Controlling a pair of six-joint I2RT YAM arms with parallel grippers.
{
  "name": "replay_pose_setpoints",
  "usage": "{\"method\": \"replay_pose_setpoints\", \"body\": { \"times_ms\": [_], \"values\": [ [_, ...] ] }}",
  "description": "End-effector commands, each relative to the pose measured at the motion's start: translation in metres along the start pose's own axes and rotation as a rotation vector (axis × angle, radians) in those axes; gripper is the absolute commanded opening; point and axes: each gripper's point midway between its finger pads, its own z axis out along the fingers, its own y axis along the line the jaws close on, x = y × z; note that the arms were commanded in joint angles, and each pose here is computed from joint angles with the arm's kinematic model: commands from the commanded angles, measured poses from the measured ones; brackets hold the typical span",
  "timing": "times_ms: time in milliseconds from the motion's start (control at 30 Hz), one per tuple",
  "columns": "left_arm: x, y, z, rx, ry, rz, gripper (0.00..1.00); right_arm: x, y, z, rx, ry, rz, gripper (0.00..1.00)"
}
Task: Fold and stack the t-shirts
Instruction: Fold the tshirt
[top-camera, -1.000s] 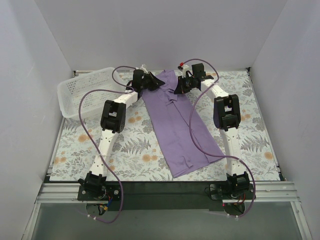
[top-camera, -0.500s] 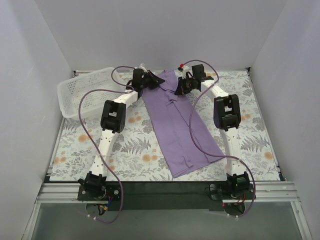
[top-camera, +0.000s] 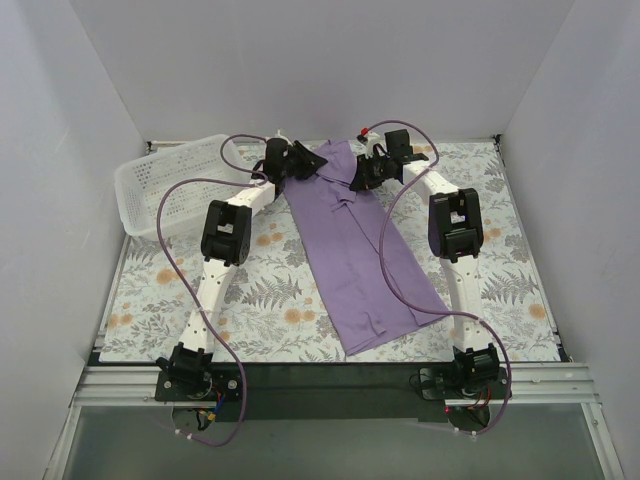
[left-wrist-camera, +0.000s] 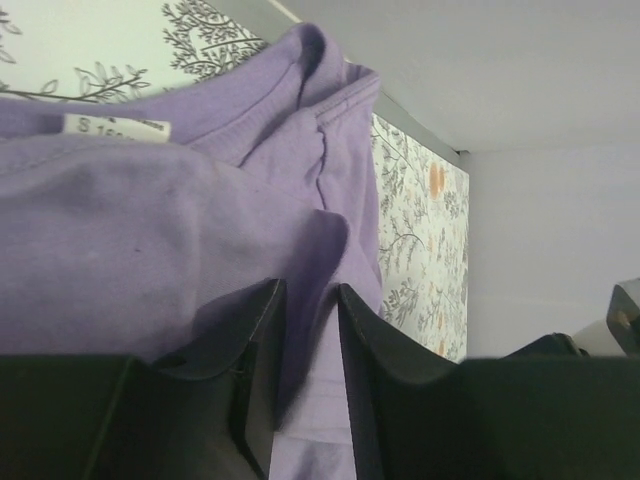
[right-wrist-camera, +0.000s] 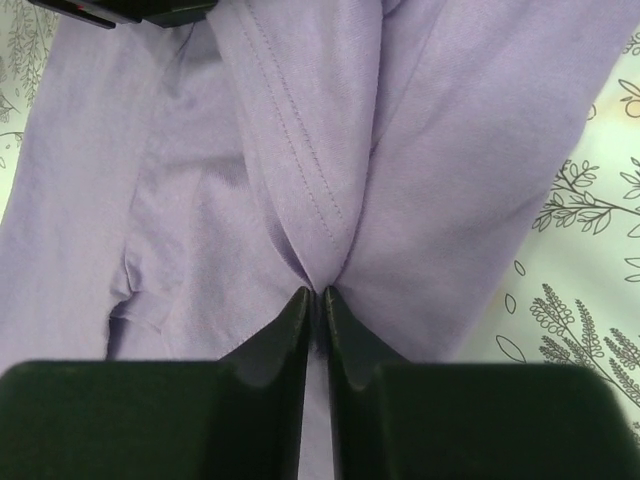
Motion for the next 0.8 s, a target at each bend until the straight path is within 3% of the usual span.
{"method": "replay_pose_setpoints", "body": {
  "times_ms": [0,233,500,567,600,667,700,733,767],
  "values": [
    [-0.026,-0.019,-0.006,-0.02,-0.068,0.037,0.27,-0.025,0.011,-0.02,-0.001,-0.041,-0.033,0.19],
    [-0.045,-0.037,-0.015,-0.033,-0.112,0.126,0.41,-0.04,0.025,-0.033,-0.022,-0.068,-0.055,0.36],
    [-0.067,-0.11,-0.041,0.092,-0.144,0.317,0.5,-0.057,0.048,-0.067,-0.02,-0.086,-0.129,0.66],
    [-0.07,-0.139,-0.058,0.124,-0.15,0.424,0.51,-0.06,0.059,-0.082,-0.021,-0.081,-0.174,0.69],
    [-0.061,-0.129,-0.062,0.099,-0.126,0.444,0.52,-0.048,0.061,-0.085,-0.025,-0.056,-0.167,0.71],
    [-0.068,-0.164,-0.091,0.117,-0.161,0.52,0.55,-0.044,0.078,-0.104,-0.048,-0.046,-0.228,0.73],
    [-0.05,-0.143,-0.096,0.077,-0.12,0.564,0.56,-0.022,0.083,-0.106,-0.074,-0.007,-0.221,0.75],
    [-0.056,-0.176,-0.122,0.112,-0.157,0.619,0.58,-0.026,0.098,-0.123,-0.096,-0.024,-0.276,0.75],
    [-0.017,-0.15,-0.158,0.077,-0.088,0.689,0.67,0.011,0.136,-0.155,-0.203,0.003,-0.421,0.77]
  ]
}}
